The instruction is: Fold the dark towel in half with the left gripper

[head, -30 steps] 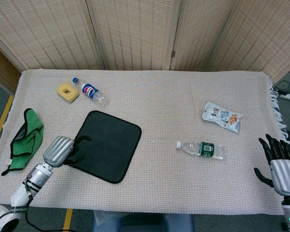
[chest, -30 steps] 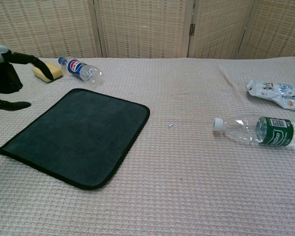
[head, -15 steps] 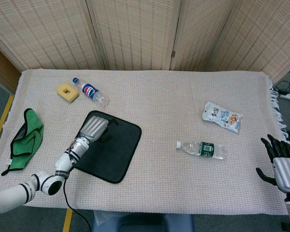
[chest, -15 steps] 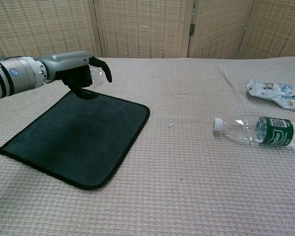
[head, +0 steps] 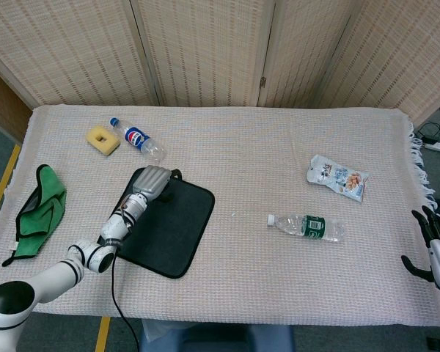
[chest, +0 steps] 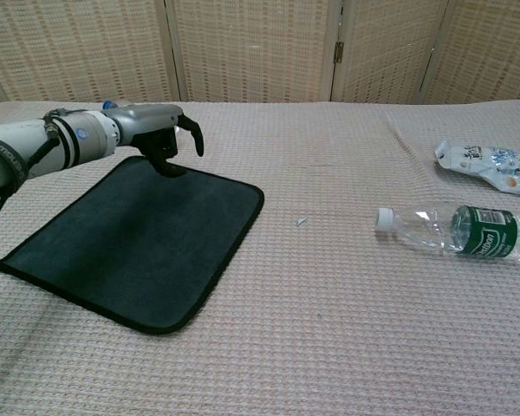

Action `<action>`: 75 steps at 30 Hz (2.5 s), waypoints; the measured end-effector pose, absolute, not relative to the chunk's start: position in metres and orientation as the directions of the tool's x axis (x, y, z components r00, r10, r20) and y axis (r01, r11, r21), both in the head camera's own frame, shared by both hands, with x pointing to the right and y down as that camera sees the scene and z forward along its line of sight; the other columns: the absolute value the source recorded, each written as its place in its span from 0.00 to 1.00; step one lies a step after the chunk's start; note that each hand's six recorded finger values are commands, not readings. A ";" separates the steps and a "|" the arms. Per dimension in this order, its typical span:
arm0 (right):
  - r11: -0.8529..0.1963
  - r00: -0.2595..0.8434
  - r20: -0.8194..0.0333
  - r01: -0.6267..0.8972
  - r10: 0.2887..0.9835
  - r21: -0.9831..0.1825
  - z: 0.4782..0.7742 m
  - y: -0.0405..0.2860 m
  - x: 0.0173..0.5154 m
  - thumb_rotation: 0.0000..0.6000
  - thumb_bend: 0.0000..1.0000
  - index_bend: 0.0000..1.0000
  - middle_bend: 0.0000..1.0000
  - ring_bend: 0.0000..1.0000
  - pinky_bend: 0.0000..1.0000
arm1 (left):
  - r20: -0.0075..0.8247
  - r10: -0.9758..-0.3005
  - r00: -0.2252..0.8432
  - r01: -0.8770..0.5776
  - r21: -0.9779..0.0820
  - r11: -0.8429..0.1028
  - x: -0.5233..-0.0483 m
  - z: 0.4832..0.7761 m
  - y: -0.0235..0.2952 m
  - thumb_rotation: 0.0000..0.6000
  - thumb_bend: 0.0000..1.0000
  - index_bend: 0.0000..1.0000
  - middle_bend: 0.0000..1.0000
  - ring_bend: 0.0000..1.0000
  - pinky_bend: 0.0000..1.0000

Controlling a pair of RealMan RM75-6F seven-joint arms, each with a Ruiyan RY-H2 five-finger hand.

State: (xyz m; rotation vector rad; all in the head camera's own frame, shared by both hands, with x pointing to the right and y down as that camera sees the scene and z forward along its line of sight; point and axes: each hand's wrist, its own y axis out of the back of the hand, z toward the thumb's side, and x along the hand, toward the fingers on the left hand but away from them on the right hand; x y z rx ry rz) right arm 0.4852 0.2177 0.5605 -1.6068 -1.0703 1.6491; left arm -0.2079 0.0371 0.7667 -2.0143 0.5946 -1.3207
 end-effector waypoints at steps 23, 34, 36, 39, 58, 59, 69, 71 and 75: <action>-0.547 -0.140 -0.564 0.139 0.814 -0.825 0.574 0.219 0.501 1.00 0.35 0.00 0.00 0.00 0.00 | 0.699 -0.647 0.304 -0.015 -0.676 -0.737 -0.208 0.803 0.020 1.00 0.49 0.39 1.00 1.00 1.00; -0.552 -0.147 -0.570 0.144 0.809 -0.821 0.575 0.220 0.504 1.00 0.35 0.00 0.00 0.00 0.00 | 0.714 -0.634 0.297 -0.010 -0.661 -0.750 -0.205 0.808 0.022 1.00 0.49 0.36 1.00 1.00 1.00; -0.552 -0.149 -0.569 0.145 0.808 -0.821 0.575 0.220 0.505 1.00 0.35 0.00 0.00 0.00 0.00 | 0.718 -0.631 0.294 -0.007 -0.658 -0.753 -0.206 0.809 0.022 1.00 0.49 0.37 1.00 1.00 1.00; -0.552 -0.149 -0.570 0.147 0.808 -0.821 0.574 0.220 0.505 1.00 0.35 0.00 0.00 0.00 0.00 | 0.723 -0.627 0.291 -0.004 -0.655 -0.756 -0.206 0.811 0.023 1.00 0.49 0.37 1.00 1.00 1.00; -0.560 -0.143 -0.578 0.148 0.804 -0.815 0.575 0.222 0.504 1.00 0.35 0.00 0.00 0.00 0.00 | 0.687 -0.659 0.306 -0.010 -0.689 -0.724 -0.208 0.808 0.024 1.00 0.49 0.57 1.00 1.00 1.00; -0.561 -0.143 -0.579 0.148 0.803 -0.815 0.576 0.222 0.504 1.00 0.35 0.00 0.00 0.00 0.00 | 0.684 -0.661 0.309 -0.011 -0.692 -0.721 -0.208 0.807 0.024 1.00 0.49 0.58 1.00 1.00 1.00; -0.563 -0.122 -0.579 0.145 0.806 -0.814 0.575 0.222 0.498 1.00 0.35 0.00 0.00 0.00 0.00 | 0.594 -0.707 0.383 -0.035 -0.756 -0.654 -0.213 0.793 0.031 1.00 0.49 0.59 1.00 1.00 1.00; -0.561 -0.116 -0.577 0.144 0.808 -0.815 0.574 0.223 0.496 1.00 0.35 0.00 0.00 0.00 0.00 | 0.567 -0.719 0.402 -0.049 -0.771 -0.635 -0.216 0.789 0.034 1.00 0.49 0.59 1.00 1.00 1.00; -0.558 -0.099 -0.572 0.139 0.814 -0.818 0.572 0.224 0.491 1.00 0.35 0.00 0.00 0.00 0.00 | 0.506 -0.739 0.444 -0.095 -0.794 -0.601 -0.227 0.779 0.052 1.00 0.49 0.59 1.00 1.00 1.00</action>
